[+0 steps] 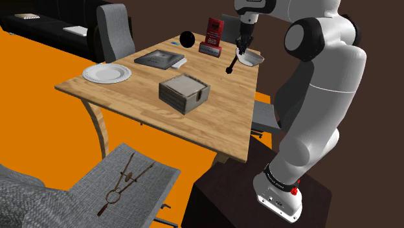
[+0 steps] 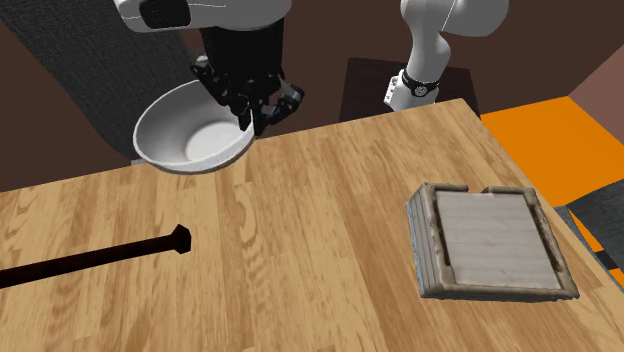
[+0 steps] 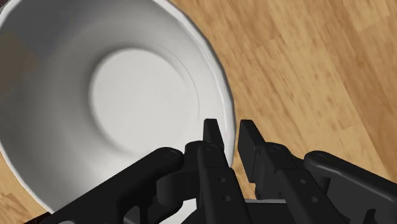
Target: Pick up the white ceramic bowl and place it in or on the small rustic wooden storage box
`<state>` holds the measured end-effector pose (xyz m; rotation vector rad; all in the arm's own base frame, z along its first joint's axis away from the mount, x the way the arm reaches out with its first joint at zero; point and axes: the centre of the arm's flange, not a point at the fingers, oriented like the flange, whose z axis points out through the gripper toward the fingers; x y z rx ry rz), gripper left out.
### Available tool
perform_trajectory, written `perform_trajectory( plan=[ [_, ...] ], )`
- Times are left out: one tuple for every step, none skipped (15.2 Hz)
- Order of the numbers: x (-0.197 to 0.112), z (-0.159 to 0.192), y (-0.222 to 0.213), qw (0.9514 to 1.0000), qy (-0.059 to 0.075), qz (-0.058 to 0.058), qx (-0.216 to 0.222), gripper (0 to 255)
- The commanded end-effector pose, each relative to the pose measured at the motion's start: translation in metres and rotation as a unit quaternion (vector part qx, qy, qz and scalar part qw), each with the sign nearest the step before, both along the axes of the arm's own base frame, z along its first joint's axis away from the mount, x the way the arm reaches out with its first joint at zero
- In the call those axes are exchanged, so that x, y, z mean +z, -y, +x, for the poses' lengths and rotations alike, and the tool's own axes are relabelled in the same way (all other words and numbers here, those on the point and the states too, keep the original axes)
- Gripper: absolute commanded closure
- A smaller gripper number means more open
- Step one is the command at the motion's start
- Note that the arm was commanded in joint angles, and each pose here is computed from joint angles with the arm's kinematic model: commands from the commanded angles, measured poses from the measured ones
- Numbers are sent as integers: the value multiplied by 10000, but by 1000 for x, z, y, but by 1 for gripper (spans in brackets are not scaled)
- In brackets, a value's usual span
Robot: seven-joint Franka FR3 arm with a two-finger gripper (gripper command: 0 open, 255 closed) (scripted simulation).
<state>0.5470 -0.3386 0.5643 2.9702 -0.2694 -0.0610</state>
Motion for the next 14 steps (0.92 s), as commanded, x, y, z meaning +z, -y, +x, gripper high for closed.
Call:
perform_trajectory(
  plan=[
    [6, -1, 1, 10000, 1, -1, 0, 255],
    [7, 1, -12, 10000, 1, -1, 0, 255],
    [8, 3, -25, 10000, 1, -1, 0, 255],
    [10, 4, -38, 10000, 1, -1, 0, 255],
    [11, 6, -51, 10000, 1, -1, 0, 255],
    [12, 8, -64, 10000, 1, -1, 0, 255],
    [13, 10, -77, 10000, 1, -1, 0, 255],
    [14, 12, -90, 10000, 1, -1, 0, 255],
    [15, 13, -104, 10000, 1, -1, 0, 255],
    [17, 15, -117, 10000, 1, -1, 0, 255],
    [18, 17, -130, 10000, 1, -1, 0, 255],
    [19, 19, -143, 10000, 1, -1, 0, 255],
    [20, 20, -156, 10000, 1, -1, 0, 255],
    [21, 22, -169, 10000, 1, -1, 0, 255]
  ],
)
